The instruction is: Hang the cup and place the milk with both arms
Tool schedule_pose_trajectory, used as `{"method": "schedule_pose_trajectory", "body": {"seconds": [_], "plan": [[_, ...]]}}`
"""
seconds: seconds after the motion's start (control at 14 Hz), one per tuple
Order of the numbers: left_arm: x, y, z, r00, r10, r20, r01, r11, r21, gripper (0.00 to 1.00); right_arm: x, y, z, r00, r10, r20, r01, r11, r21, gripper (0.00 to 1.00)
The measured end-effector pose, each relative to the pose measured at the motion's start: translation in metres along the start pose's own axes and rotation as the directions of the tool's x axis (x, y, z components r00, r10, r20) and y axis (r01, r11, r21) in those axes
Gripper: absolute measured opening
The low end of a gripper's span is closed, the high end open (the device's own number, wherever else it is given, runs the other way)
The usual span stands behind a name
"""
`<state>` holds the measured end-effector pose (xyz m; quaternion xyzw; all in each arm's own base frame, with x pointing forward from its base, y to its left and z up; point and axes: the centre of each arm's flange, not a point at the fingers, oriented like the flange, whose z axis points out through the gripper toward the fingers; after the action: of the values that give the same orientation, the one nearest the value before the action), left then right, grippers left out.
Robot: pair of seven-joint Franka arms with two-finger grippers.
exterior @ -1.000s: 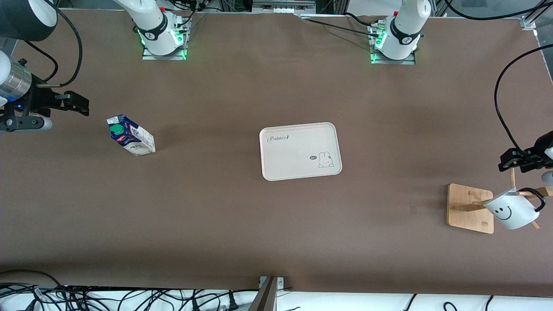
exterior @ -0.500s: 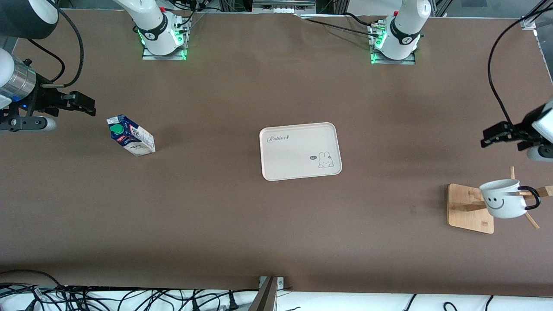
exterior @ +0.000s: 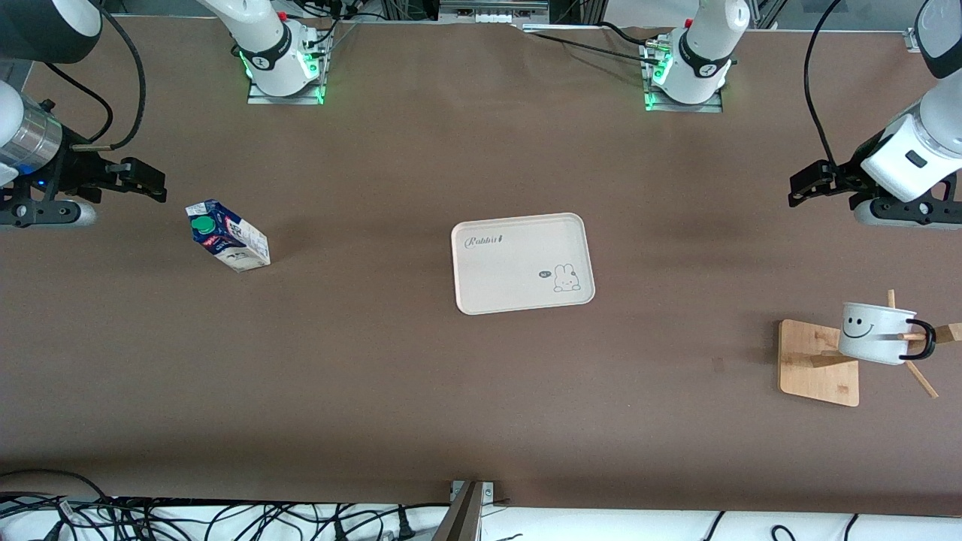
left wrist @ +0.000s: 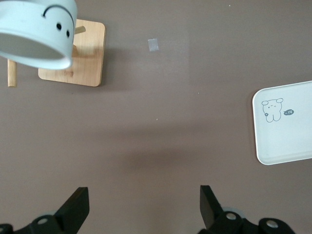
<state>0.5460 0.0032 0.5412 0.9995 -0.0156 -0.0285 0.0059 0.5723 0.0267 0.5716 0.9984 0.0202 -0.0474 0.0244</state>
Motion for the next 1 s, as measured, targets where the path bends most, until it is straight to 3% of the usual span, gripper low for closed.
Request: {"method": "schedule_pose_trajectory", "body": {"seconds": [0.36, 0.86, 1.0], "plan": [[0.0, 0.001, 0.0, 0.999, -0.049, -0.002, 0.049, 0.999, 0.0, 1.0, 0.0, 0.013, 0.0, 0.999, 0.035, 0.0, -0.035, 0.997, 0.07, 1.0], [0.003, 0.008, -0.015, 0.996, -0.081, -0.037, 0.081, 0.997, 0.0, 1.0, 0.0, 0.011, 0.0, 1.0, 0.03, 0.001, -0.03, 0.998, 0.057, 1.0], [0.004, 0.007, -0.019, 0.996, -0.082, -0.045, 0.082, 0.997, -0.001, 1.0, 0.0, 0.012, 0.0, 1.0, 0.026, 0.0, -0.026, 0.999, 0.03, 1.0]]}}
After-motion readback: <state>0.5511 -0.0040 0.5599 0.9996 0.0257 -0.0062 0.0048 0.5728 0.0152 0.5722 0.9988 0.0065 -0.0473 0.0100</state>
